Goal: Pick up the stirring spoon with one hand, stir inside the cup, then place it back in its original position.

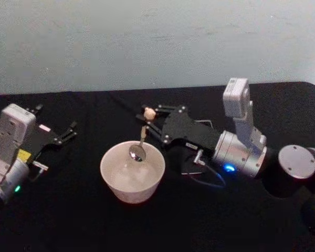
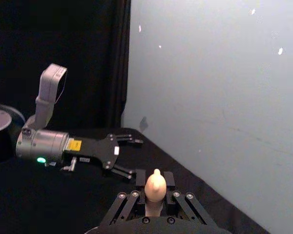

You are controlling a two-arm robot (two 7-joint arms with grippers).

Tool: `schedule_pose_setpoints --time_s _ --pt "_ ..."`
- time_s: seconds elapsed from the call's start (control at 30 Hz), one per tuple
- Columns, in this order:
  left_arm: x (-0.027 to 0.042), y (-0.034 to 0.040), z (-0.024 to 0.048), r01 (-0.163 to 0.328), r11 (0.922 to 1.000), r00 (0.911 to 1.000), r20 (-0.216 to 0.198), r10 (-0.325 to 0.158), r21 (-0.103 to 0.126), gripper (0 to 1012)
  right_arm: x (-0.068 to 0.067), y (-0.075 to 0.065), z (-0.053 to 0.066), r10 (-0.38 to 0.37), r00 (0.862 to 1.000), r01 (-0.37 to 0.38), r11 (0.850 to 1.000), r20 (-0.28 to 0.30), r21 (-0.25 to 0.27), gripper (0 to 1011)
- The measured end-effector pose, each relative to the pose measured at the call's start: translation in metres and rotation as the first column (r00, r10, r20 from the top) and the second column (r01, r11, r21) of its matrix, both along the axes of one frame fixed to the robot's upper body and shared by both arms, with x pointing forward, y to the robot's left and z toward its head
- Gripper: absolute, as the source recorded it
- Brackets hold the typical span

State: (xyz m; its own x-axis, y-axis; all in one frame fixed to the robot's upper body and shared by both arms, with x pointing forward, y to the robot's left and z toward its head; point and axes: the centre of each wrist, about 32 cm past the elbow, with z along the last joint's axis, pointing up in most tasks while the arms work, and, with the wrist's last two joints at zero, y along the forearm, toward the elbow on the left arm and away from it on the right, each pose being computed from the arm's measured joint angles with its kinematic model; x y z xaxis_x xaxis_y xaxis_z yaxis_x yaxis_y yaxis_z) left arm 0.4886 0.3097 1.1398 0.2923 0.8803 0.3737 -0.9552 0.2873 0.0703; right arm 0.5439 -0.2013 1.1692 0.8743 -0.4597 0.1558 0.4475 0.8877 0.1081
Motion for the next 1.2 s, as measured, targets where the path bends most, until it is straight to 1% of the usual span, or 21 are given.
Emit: schedule_pose_setpoints --time_s 0.07,0.13,0.43,0.67,1.0,1.2 --pt "0.0000 0.0000 0.0000 0.000 1.0000 1.0000 0.000 0.000 0.000 1001 0.000 0.001 -0.001 0.001 1.000 -0.001 1.000 0.000 -0.003 214" --pt "0.0000 0.0000 0.0000 0.000 1.0000 1.0000 0.000 0.000 0.000 1001 0.001 0.005 -0.007 0.005 1.000 -0.005 1.000 0.004 -0.017 214" --pt "0.0000 0.0000 0.0000 0.000 1.0000 1.0000 0.000 0.000 0.000 1001 0.004 0.016 -0.021 -0.004 1.000 0.005 0.999 0.028 -0.045 214" --pt "0.0000 0.0000 0.0000 0.000 1.0000 1.0000 0.000 0.000 0.000 1001 0.007 0.022 -0.029 -0.010 0.999 0.013 0.998 0.046 -0.067 214" --pt "0.0000 0.0000 0.0000 0.000 1.0000 1.0000 0.000 0.000 0.000 1001 0.006 0.025 -0.032 -0.006 0.999 0.010 0.996 0.052 -0.085 214" --pt "0.0000 0.0000 0.0000 0.000 1.0000 1.0000 0.000 0.000 0.000 1001 0.006 0.023 -0.030 -0.012 0.998 0.016 0.997 0.057 -0.080 214"
